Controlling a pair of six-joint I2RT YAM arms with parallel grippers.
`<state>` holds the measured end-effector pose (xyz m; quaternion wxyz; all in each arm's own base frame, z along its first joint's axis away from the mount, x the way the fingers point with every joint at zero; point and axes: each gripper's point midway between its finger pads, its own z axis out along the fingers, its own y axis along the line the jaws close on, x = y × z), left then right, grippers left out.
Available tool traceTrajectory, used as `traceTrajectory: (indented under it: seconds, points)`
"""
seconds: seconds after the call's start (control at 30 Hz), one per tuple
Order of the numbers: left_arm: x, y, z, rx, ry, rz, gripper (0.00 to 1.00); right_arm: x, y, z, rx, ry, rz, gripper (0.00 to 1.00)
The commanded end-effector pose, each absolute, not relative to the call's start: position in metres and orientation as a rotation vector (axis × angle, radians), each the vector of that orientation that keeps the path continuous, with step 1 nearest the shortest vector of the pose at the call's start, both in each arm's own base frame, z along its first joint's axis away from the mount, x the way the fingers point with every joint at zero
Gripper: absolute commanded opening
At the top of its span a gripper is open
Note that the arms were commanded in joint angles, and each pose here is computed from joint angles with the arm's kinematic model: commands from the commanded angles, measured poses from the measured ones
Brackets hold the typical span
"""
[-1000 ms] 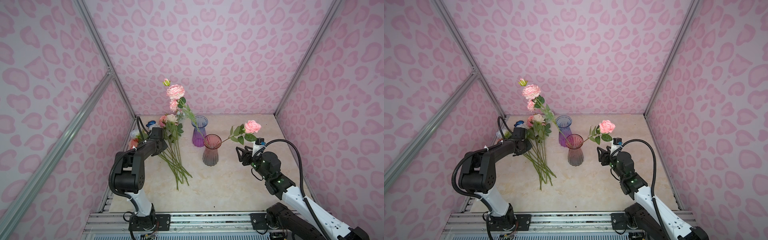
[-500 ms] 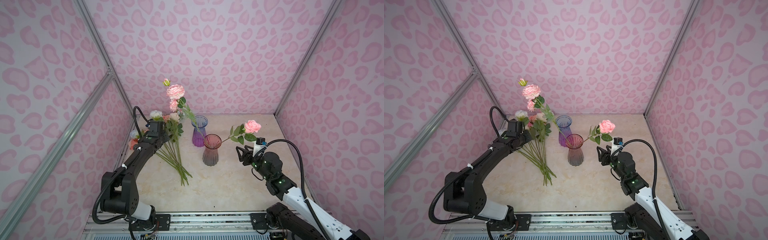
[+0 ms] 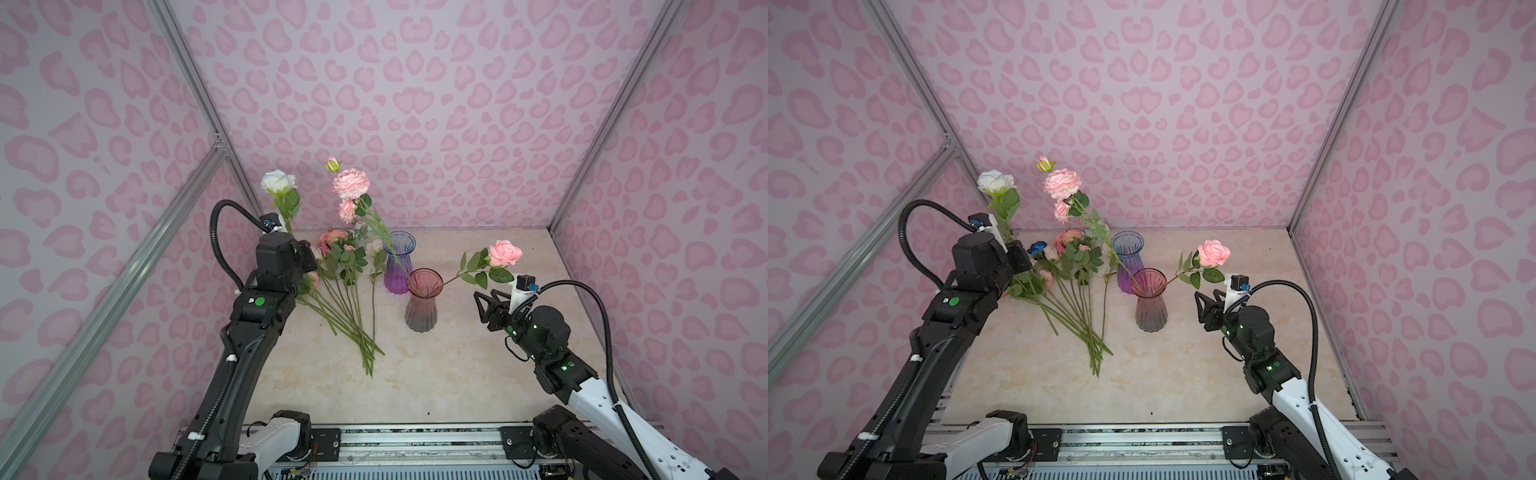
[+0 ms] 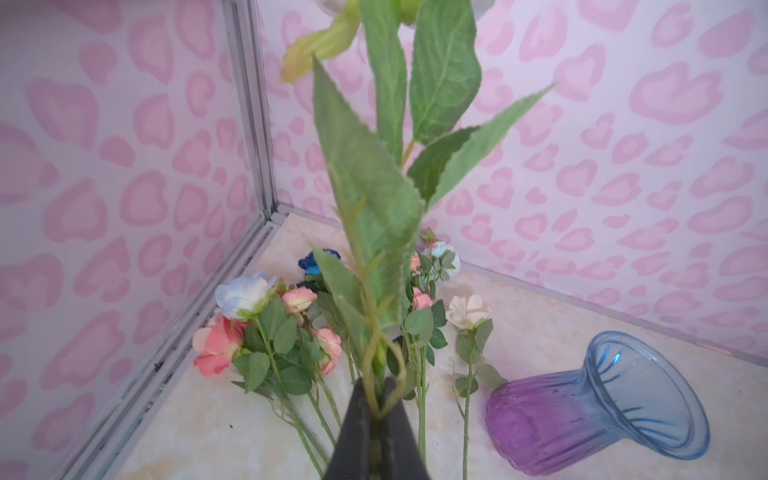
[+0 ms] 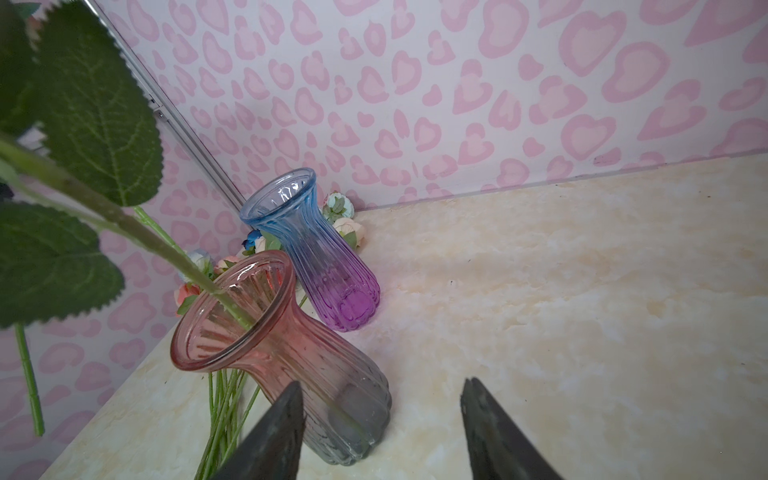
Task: Arrange flowers in a vase
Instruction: Pick up the flower from the flowers.
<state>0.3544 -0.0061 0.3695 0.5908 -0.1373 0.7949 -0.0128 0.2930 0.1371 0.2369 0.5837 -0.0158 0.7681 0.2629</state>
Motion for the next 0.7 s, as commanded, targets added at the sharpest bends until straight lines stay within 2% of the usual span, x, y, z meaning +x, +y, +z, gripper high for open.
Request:
traceTrajectory:
  seconds: [0.0, 0.3, 0.47, 0.67]
  points:
    - [0.335, -0.009, 0.405, -0.225, 1.753, -0.031, 0.03, 0.293, 0.14, 0.246, -0.043, 1.765, 0.642, 0.61]
    - [0.253, -0.052, 0.502, 0.053, 1.436, -0.296, 0.03, 0.289, 0.137, 0.259, -0.05, 1.74, 0.625, 0.62]
    - [0.216, -0.088, 0.522, 0.214, 1.339, -0.504, 0.03, 0.283, 0.13, 0.262, -0.054, 1.747, 0.588, 0.62]
    - [0.202, -0.123, 0.528, 0.318, 1.273, -0.718, 0.03, 0.253, 0.112, 0.254, -0.028, 1.801, 0.565, 0.62]
